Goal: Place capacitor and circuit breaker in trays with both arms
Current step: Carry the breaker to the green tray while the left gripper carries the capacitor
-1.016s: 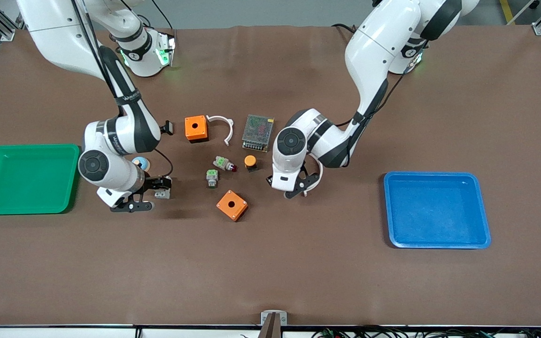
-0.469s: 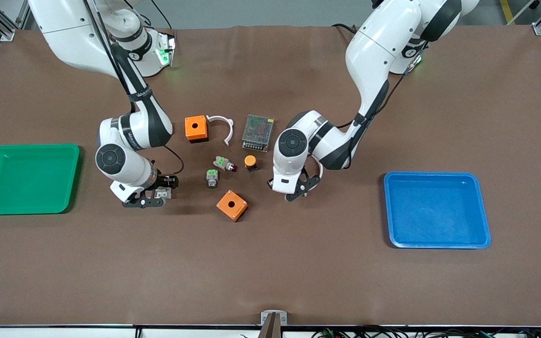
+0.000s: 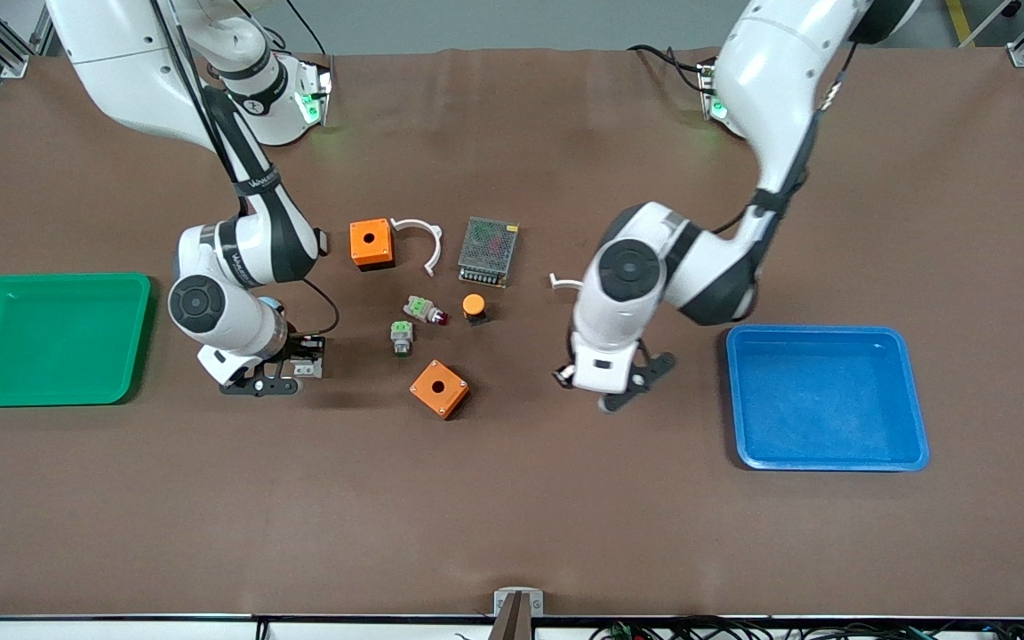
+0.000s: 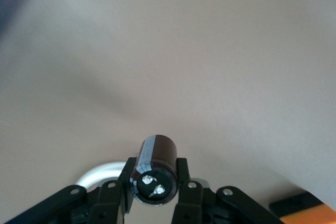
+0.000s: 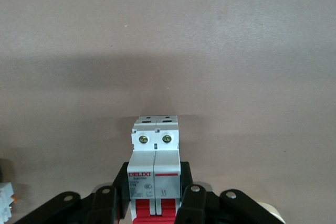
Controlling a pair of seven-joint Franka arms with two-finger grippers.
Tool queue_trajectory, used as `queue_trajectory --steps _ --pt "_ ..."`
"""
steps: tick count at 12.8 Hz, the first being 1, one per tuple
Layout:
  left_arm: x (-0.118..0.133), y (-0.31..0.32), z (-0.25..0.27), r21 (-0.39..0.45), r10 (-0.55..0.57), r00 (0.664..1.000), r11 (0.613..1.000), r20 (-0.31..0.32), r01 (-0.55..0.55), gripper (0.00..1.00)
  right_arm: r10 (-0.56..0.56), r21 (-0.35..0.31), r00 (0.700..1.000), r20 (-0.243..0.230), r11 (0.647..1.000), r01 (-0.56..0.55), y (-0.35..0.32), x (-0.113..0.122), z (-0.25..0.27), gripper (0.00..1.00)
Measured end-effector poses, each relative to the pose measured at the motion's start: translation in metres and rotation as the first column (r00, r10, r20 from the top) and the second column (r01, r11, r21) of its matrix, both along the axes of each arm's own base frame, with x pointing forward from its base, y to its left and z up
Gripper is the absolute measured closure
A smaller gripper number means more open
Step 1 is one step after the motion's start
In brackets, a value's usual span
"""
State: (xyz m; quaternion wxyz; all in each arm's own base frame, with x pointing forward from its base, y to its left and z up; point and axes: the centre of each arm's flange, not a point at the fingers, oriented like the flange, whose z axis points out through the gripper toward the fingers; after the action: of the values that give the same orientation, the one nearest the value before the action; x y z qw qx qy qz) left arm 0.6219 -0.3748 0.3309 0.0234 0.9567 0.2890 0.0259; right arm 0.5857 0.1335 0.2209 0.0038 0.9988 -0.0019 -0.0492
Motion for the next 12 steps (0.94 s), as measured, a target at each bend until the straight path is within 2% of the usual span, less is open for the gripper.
queue_trajectory --steps 2,3,7,10,12 --pt "0.019 0.058 0.029 0.030 -0.070 0.997 0.997 -0.022 0.070 0.66 -0.009 -0.002 1.000 -0.013 1.000 0.009 -0.007 0.004 0.007 0.60" --pt "0.027 0.089 0.036 0.040 -0.099 0.994 0.994 -0.035 0.101 0.66 -0.016 -0.005 0.999 -0.042 1.000 0.015 -0.016 0.009 0.019 0.60" --pt "0.046 0.193 0.019 0.053 -0.199 0.976 0.978 -0.093 0.204 0.66 -0.036 0.017 0.991 -0.127 0.999 0.039 -0.102 0.040 0.113 0.60" --pt "0.052 0.273 -0.007 0.042 -0.285 0.950 0.955 -0.130 0.293 0.66 -0.010 0.060 0.992 -0.129 0.998 0.017 -0.202 0.047 0.165 0.60" --pt "0.054 0.327 -0.025 0.038 -0.363 0.927 0.929 -0.099 0.368 0.66 -0.004 0.069 0.994 -0.114 0.998 0.012 -0.280 0.037 0.173 0.60"
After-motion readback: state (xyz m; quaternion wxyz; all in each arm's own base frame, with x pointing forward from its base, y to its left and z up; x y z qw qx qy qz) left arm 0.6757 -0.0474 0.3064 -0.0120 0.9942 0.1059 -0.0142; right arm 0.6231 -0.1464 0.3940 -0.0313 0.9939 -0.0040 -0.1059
